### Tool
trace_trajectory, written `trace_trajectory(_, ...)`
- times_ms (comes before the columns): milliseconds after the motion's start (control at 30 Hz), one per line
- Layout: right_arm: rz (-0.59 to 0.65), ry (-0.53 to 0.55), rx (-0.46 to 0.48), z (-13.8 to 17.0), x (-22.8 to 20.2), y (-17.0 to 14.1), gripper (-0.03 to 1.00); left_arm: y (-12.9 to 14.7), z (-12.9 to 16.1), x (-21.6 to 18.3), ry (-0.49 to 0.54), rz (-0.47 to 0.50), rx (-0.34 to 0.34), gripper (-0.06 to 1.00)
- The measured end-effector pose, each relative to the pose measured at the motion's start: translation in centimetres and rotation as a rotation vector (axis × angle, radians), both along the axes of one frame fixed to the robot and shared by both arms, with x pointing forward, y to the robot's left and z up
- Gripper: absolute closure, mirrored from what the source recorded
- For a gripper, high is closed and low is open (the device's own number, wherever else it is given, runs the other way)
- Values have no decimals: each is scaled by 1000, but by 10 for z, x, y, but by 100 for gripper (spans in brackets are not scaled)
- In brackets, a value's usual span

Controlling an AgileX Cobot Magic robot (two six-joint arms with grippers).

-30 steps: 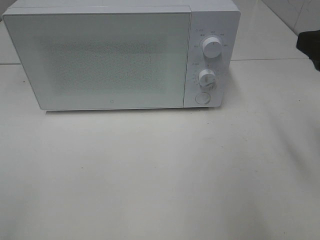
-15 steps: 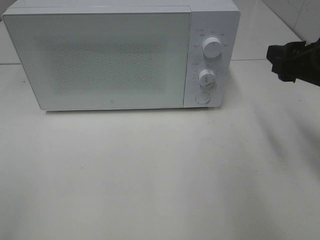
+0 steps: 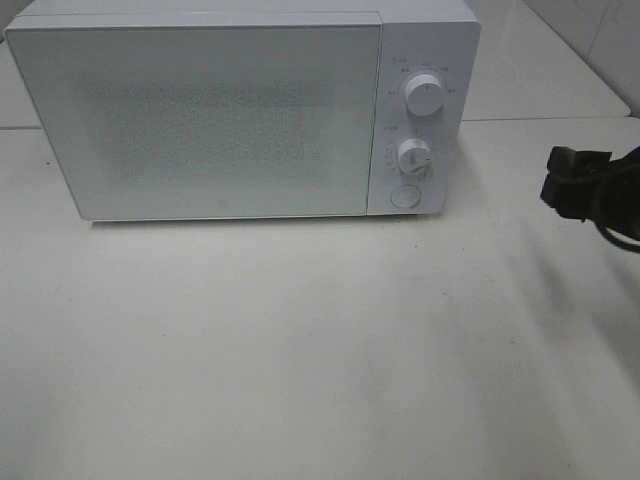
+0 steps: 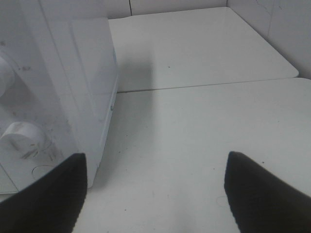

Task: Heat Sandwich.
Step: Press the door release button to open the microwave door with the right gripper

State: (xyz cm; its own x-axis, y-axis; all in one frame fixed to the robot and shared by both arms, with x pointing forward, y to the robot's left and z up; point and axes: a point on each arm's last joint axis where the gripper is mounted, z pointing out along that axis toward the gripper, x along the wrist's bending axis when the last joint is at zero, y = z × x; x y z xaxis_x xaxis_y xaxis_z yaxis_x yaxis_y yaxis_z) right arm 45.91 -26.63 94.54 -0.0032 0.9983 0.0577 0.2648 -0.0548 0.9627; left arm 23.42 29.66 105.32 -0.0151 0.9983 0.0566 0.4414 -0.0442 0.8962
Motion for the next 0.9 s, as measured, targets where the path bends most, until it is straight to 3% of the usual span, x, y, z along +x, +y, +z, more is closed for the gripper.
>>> trace_trajectory(267, 54, 9, -69, -18, -4, 31, 21, 0, 0, 0, 0, 0, 0, -3)
trace_trajectory(900, 94, 39, -78, -40, -16, 86, 21, 0, 0, 0, 0, 0, 0, -3)
